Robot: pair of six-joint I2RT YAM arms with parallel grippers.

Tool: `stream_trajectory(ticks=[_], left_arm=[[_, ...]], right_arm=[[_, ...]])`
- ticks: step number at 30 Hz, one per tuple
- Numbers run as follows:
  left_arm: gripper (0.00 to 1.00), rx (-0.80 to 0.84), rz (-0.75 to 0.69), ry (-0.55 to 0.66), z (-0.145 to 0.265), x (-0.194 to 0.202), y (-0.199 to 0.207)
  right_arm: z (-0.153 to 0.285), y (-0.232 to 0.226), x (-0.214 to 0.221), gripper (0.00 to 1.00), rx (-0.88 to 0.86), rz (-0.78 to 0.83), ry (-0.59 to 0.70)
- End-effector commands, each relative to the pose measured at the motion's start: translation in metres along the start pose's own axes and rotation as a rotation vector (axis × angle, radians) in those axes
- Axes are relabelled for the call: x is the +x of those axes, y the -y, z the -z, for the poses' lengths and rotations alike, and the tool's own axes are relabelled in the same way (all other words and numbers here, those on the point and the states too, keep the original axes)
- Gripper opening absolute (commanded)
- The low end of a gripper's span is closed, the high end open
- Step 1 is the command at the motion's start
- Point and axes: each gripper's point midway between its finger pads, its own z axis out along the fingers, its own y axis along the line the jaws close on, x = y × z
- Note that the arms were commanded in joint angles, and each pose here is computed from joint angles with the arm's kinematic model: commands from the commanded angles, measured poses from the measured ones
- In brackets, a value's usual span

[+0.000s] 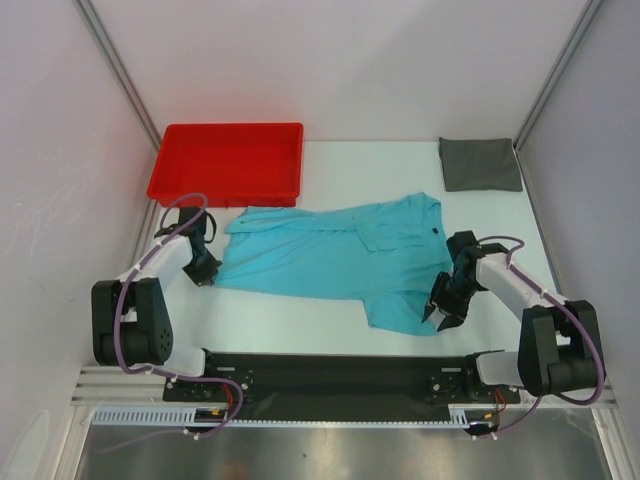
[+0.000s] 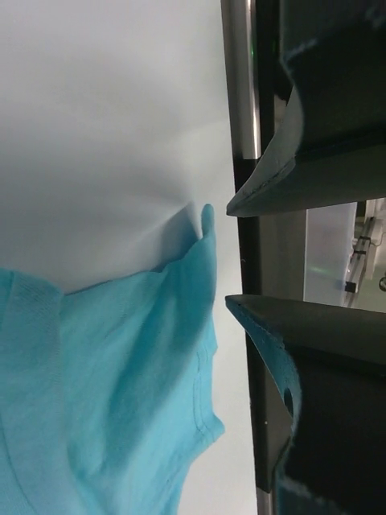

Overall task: Fold and stack the t-shirts
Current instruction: Flatten the tshirt out

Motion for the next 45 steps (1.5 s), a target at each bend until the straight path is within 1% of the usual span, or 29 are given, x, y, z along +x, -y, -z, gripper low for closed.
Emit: stream_trajectory(ticks=[1, 3, 5, 10, 14, 16, 19, 22, 30, 36, 39, 40, 42, 45], left_arm=[[0.0, 0.026, -0.009, 0.063, 0.007, -0.02, 0.006], [0.0, 0.031, -0.012, 0.05, 0.005, -0.018, 0.008], [0.0, 0.037, -0.019, 0.042, 0.003, -0.016, 0.01], [0.0, 0.032, -0.035, 0.031, 0.001, -0.011, 0.006], [0.0, 0.037, -0.04, 0.029, 0.0, -0.01, 0.007], [0.0, 0.042, -0.042, 0.028, 0.001, -0.011, 0.008], [0.0, 0.051, -0.046, 0.029, 0.002, -0.012, 0.01], [0.0, 0.053, -0.05, 0.03, 0.002, -0.012, 0.01], [0.0, 0.058, -0.058, 0.027, 0.003, -0.014, 0.013], [0.0, 0.059, -0.06, 0.025, 0.002, -0.015, 0.014], [0.0, 0.06, -0.061, 0.024, 0.002, -0.015, 0.015], [0.0, 0.061, -0.06, 0.023, 0.002, -0.015, 0.015], [0.0, 0.065, -0.057, 0.026, 0.003, -0.016, 0.016], [0.0, 0.067, -0.054, 0.025, 0.003, -0.015, 0.016]], right_arm=[[-0.007, 0.001, -0.007, 0.49, 0.023, 0.002, 0.028], [-0.011, 0.002, -0.002, 0.48, 0.03, 0.01, 0.008], [-0.013, 0.006, 0.001, 0.48, 0.049, 0.018, 0.014], [-0.017, 0.015, 0.002, 0.38, 0.079, 0.013, 0.032], [-0.022, 0.016, -0.001, 0.4, 0.086, 0.003, 0.04], [-0.024, 0.016, -0.003, 0.45, 0.088, -0.001, 0.047], [-0.024, 0.014, -0.007, 0.46, 0.084, -0.007, 0.066], [-0.028, 0.013, -0.01, 0.46, 0.085, -0.011, 0.073], [-0.035, 0.012, -0.011, 0.4, 0.082, -0.023, 0.085], [-0.031, 0.01, -0.01, 0.32, 0.089, -0.026, 0.094], [-0.022, 0.009, -0.013, 0.31, 0.099, -0.021, 0.122], [-0.019, 0.009, -0.014, 0.26, 0.101, -0.019, 0.127], [-0.012, 0.007, -0.017, 0.22, 0.102, -0.013, 0.142], [-0.007, 0.006, -0.021, 0.12, 0.106, -0.004, 0.159]])
